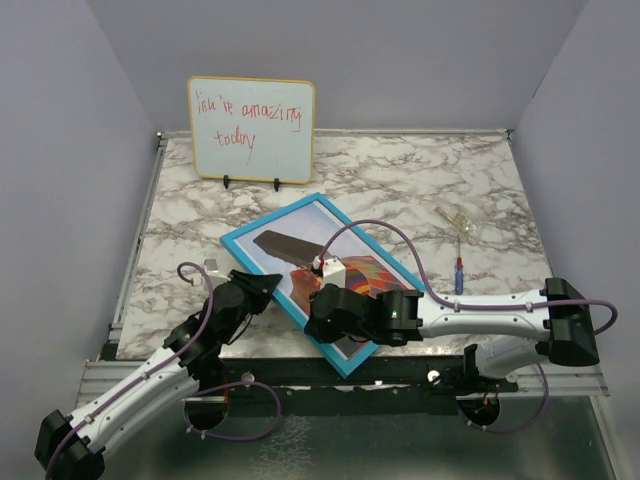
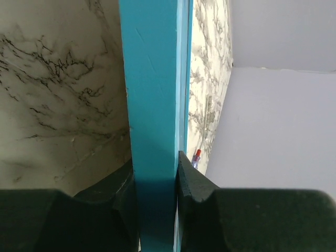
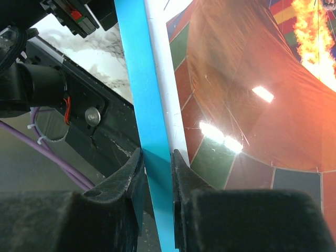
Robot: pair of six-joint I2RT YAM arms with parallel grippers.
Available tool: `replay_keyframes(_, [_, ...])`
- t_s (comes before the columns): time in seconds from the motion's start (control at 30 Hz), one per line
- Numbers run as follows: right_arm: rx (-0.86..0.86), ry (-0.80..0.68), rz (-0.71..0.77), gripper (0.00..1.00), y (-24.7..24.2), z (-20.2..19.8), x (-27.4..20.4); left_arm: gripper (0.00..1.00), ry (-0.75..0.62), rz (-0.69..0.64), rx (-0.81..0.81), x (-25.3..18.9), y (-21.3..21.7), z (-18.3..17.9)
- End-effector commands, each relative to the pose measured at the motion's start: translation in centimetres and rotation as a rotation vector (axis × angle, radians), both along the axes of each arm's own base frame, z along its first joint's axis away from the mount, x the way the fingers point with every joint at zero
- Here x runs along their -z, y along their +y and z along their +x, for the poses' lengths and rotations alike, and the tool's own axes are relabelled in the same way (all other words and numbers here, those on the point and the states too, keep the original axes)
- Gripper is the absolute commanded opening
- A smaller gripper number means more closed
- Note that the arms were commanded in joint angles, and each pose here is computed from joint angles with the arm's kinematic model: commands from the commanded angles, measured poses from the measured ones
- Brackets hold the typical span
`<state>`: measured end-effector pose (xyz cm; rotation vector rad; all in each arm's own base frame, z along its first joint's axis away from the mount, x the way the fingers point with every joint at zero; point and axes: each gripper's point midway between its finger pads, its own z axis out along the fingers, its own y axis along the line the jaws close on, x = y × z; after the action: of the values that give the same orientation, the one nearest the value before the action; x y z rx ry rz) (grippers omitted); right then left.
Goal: Take the photo out of the frame
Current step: Turn over the photo frame at the center of the board.
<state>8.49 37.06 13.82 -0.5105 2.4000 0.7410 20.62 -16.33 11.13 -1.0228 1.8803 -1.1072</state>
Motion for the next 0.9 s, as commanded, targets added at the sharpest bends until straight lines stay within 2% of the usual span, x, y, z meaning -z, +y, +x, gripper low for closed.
replay_keyframes(0.0, [-0.029,0.001,0.08,0.09,1.8,-0.2,-1.3,0.16,0.004,0.02,-0.009,0.2,0.4,-0.1])
replay_keyframes(0.07, [-0.028,0.0,0.078,0.1,1.7,-0.2,-1.3,0.1,0.013,0.033,-0.012,0.3,0.6,-0.2])
replay_keyframes(0.2, [-0.012,-0.001,0.079,0.2,1.5,-0.1,-1.5,0.01,-0.01,0.09,0.009,-0.8,0.7,-0.1])
replay_keyframes(0.4, [0.012,-0.02,0.101,0.49,0.9,0.3,-2.8,0.0,-0.039,0.258,0.0,-3.6,1.9,0.6])
replay_keyframes(0.67, [0.038,-0.1,0.08,0.71,-1.1,1.4,-6.1,0.0,-0.097,0.379,-0.035,-9.3,3.1,1.7])
replay_keyframes(0.7, [0.038,-0.118,0.078,0.76,-1.5,1.6,-6.7,0.0,-0.092,0.394,-0.034,-9.7,3.1,1.8])
replay_keyframes(0.77, [0.032,-0.156,0.074,0.93,-2.3,2.0,-7.9,0.0,-0.079,0.425,-0.021,-10.3,3.0,1.9])
replay_keyframes(0.87, [0.026,-0.199,0.088,0.98,-2.9,2.3,-9.9,0.0,-0.044,0.471,0.003,-10.5,2.6,2.2])
